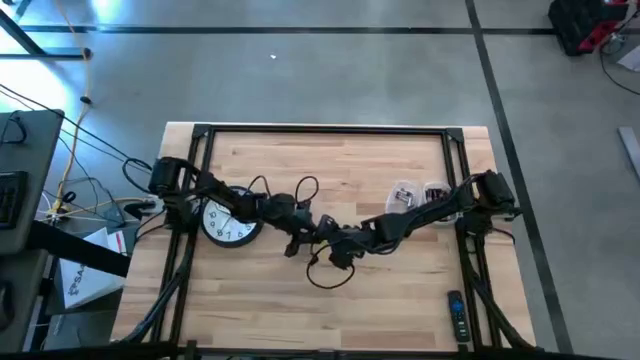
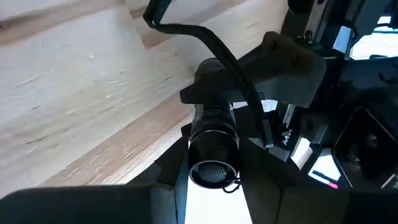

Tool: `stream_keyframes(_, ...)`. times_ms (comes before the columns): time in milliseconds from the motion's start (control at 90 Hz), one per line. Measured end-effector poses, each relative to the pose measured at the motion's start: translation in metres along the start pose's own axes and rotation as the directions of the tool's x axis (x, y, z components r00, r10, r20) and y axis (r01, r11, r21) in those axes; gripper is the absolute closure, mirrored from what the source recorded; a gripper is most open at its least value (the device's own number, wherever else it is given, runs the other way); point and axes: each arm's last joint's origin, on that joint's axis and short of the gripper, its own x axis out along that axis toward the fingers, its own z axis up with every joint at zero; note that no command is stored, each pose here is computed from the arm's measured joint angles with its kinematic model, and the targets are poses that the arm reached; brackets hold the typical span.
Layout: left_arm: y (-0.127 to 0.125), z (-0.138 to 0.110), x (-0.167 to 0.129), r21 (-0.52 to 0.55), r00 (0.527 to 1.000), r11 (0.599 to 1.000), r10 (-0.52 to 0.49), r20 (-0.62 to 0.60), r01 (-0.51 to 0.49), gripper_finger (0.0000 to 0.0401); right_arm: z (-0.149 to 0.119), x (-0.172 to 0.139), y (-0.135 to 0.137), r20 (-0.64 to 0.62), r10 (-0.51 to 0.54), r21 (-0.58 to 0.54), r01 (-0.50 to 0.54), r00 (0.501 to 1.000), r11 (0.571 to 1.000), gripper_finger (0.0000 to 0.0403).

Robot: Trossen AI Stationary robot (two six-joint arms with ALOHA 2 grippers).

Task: Insert battery
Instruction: Close the black flashlight lid

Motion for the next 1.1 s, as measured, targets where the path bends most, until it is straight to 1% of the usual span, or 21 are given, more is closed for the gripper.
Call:
stream_keyframes(78,0.0,0.0,0.0,0.01,1.0,1.0,-0.001,-0.003,0.001,0.0302,-0.001,0.0,-0.001,0.021,0.01,0.005,-0.01,1.0,1.0,0.0311)
stream_keyframes(356,-0.001,0.0,0.0,0.014,1.0,1.0,0.0,-0.003,0.0,0.0302,-0.006,0.003,-0.004,0.036,0.013,0.031,-0.014,0.999,0.999,0.0311)
stream_keyframes(533,-0.002,0.0,0.001,0.05,1.0,0.998,0.025,-0.002,-0.024,0.0302,-0.007,0.003,-0.005,0.055,0.02,0.113,-0.026,0.998,0.993,0.0311)
stream_keyframes(600,-0.002,0.0,0.001,0.057,0.999,0.997,0.046,0.0,-0.046,0.0302,-0.007,0.004,-0.005,0.055,0.021,0.155,-0.029,0.998,0.988,0.0311)
stream_keyframes(789,-0.002,0.0,0.001,0.074,0.998,0.996,0.056,0.001,-0.056,0.0302,-0.008,0.004,-0.005,0.057,0.031,0.259,-0.045,0.998,0.965,0.0311)
stream_keyframes(944,-0.003,0.0,0.001,0.084,0.998,0.995,0.061,0.001,-0.061,0.0302,-0.011,0.005,-0.006,0.082,0.047,0.302,-0.069,0.996,0.951,0.0311)
stream_keyframes(1100,-0.008,-0.001,0.002,0.142,0.993,0.982,0.122,0.003,-0.121,0.0302,-0.016,0.008,-0.008,0.106,0.063,0.368,-0.098,0.992,0.925,0.0311)
